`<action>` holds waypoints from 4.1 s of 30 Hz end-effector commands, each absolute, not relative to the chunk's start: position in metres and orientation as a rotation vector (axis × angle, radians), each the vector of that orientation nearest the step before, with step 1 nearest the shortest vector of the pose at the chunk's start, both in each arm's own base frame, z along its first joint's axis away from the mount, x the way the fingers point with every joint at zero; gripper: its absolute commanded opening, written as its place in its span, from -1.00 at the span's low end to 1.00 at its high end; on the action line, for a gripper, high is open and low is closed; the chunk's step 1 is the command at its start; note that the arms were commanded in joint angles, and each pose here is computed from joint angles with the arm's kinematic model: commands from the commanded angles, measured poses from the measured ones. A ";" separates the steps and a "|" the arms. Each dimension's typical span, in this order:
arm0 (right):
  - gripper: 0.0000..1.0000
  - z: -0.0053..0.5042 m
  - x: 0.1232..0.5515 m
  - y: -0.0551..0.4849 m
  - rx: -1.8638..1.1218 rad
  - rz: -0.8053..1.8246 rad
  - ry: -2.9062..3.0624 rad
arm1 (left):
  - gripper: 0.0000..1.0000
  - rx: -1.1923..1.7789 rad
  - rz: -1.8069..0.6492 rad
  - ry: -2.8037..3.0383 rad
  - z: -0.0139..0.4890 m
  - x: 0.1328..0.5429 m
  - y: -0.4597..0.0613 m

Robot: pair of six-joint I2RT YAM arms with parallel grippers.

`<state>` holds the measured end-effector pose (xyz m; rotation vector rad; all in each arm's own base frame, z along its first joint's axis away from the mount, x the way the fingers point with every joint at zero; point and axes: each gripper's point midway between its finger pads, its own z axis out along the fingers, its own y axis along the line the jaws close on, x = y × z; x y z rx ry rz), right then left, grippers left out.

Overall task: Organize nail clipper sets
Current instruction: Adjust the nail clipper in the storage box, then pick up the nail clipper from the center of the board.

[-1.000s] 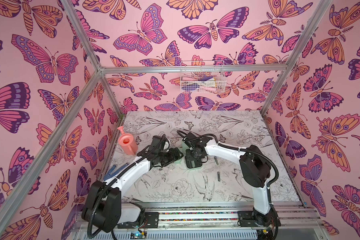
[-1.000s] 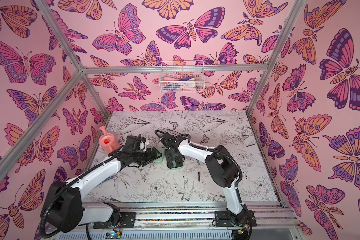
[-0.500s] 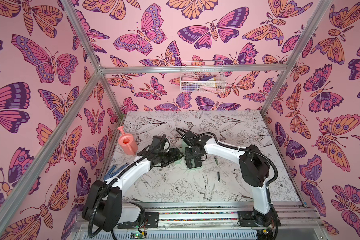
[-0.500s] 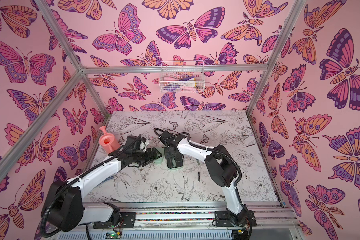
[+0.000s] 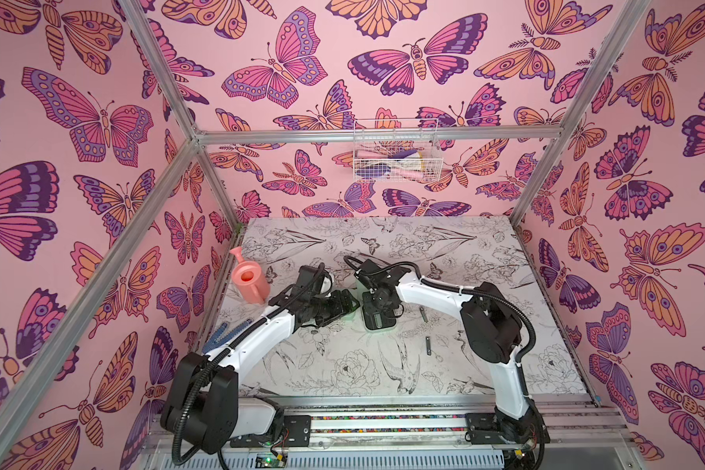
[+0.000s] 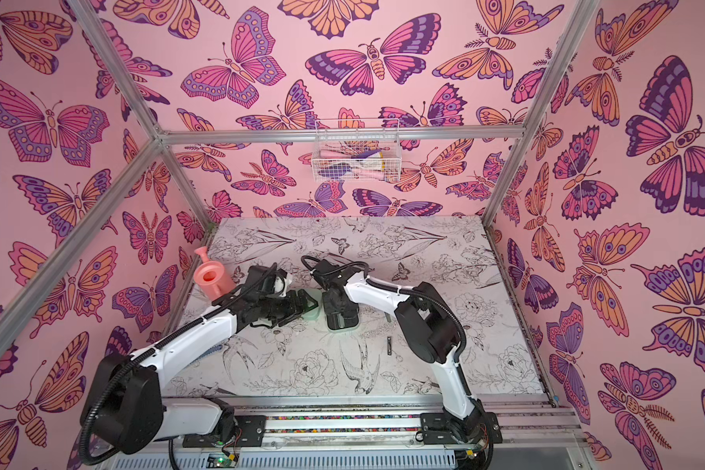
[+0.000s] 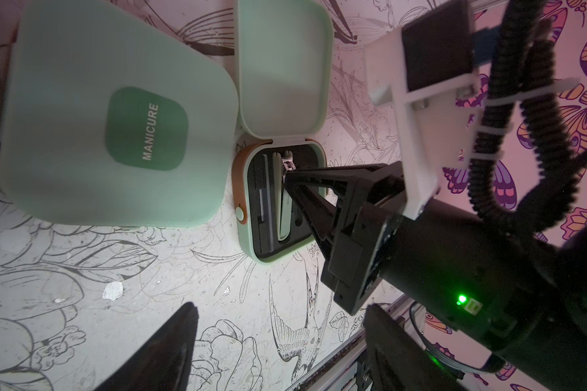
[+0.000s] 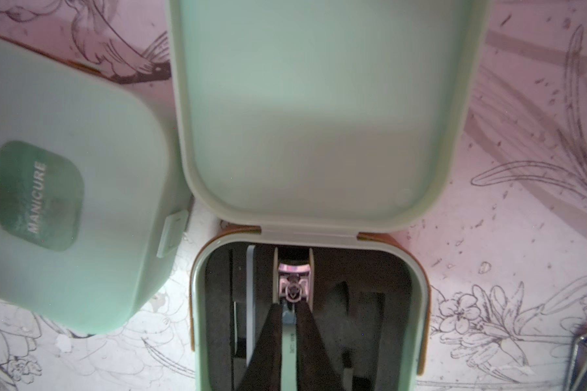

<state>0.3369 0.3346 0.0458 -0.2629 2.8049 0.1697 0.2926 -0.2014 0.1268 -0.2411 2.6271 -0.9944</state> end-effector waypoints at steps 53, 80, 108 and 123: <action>-0.45 0.132 0.337 0.235 -0.156 0.018 2.673 | 0.58 -0.152 -0.999 2.687 0.115 0.285 -0.221; -0.27 0.026 0.341 0.177 -0.070 0.032 2.832 | 0.58 -0.103 -0.958 2.734 0.102 0.291 -0.238; -0.64 0.023 0.337 0.179 -0.060 0.064 2.850 | 0.56 -0.099 -0.969 2.733 0.103 0.289 -0.238; -0.56 0.022 0.338 0.179 -0.053 0.064 2.853 | 0.56 -0.096 -0.974 2.730 0.104 0.290 -0.239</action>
